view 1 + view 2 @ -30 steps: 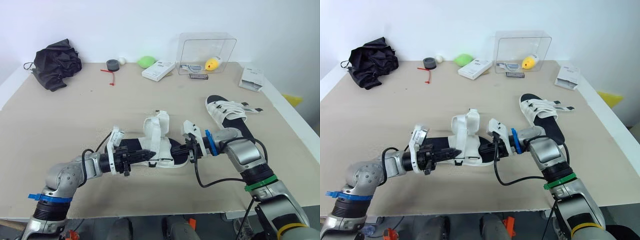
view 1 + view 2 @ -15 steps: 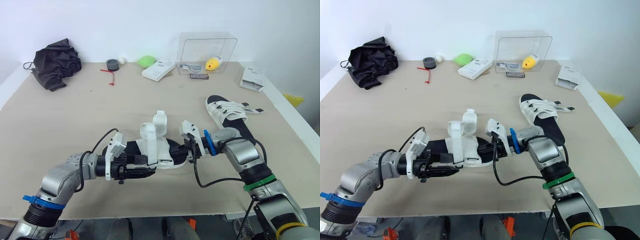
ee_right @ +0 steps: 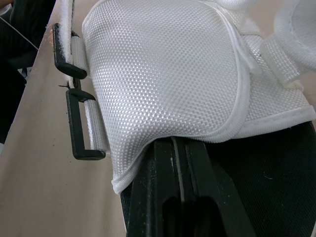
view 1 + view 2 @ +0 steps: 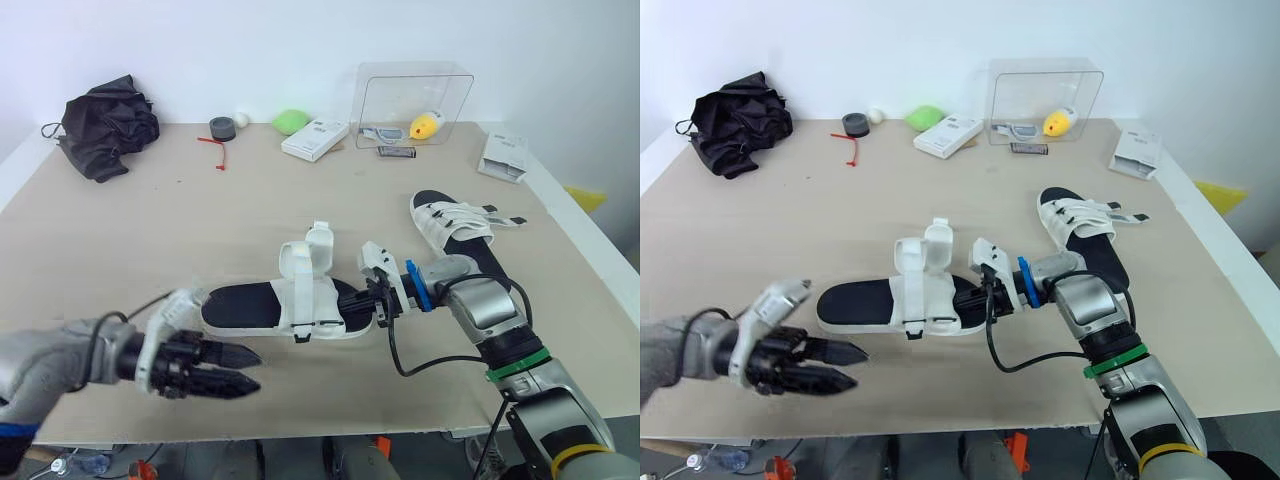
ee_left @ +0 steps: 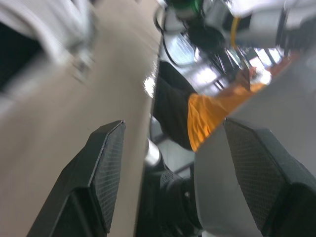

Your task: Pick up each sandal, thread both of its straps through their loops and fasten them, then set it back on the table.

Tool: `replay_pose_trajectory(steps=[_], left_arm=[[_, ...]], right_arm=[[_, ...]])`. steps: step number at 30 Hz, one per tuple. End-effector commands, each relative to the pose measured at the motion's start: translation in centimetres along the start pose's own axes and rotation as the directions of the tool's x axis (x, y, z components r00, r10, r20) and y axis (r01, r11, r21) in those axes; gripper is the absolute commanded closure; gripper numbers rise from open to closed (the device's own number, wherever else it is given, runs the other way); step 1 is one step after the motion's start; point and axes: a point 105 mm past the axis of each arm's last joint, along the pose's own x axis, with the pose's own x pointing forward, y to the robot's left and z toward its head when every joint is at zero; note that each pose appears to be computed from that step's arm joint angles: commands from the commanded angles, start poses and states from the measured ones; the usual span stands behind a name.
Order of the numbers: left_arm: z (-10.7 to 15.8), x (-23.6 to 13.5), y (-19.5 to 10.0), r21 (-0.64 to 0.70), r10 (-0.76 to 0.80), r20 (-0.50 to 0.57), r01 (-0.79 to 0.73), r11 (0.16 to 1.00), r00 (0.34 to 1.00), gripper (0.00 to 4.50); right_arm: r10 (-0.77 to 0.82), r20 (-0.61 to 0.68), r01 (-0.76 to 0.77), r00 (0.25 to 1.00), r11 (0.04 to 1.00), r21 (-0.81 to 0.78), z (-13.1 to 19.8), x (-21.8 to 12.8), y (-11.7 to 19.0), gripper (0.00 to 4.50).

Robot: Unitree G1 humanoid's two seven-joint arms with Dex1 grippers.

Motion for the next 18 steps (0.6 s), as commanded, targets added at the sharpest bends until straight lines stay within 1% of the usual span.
replay_pose_trajectory(steps=[1,6,9,12,15,18], left_arm=[[-0.7,2.2,2.0,0.113,0.11,0.048,-0.115,0.987,0.993,1.24],[-0.8,3.2,4.3,0.147,0.209,0.114,-0.224,0.963,0.971,1.24],[0.4,3.4,5.0,0.149,0.228,0.182,-0.257,0.955,0.956,1.24],[1.6,3.7,4.8,0.129,0.211,0.228,-0.244,0.961,0.951,1.24],[2.6,4.2,4.0,0.098,0.16,0.271,-0.193,0.976,0.949,1.24],[3.1,4.7,3.2,0.068,0.117,0.285,-0.141,0.988,0.951,1.24]], right_arm=[[0.002,-0.031,-0.001,1.0,0.999,0.032,-1.0,0.7,0.2,4.5],[-0.002,-0.028,0.003,1.0,0.999,0.033,-0.8,0.6,0.3,4.5],[-0.007,-0.028,0.008,1.0,0.999,0.034,-0.8,0.5,0.3,4.5],[-0.01,-0.03,0.011,1.0,0.999,0.034,-0.8,0.4,0.2,4.5],[-0.011,-0.029,0.012,1.0,0.999,0.033,-0.7,0.5,0.2,4.5],[-0.01,-0.028,0.011,1.0,0.999,0.031,-0.7,0.5,0.2,4.5]])
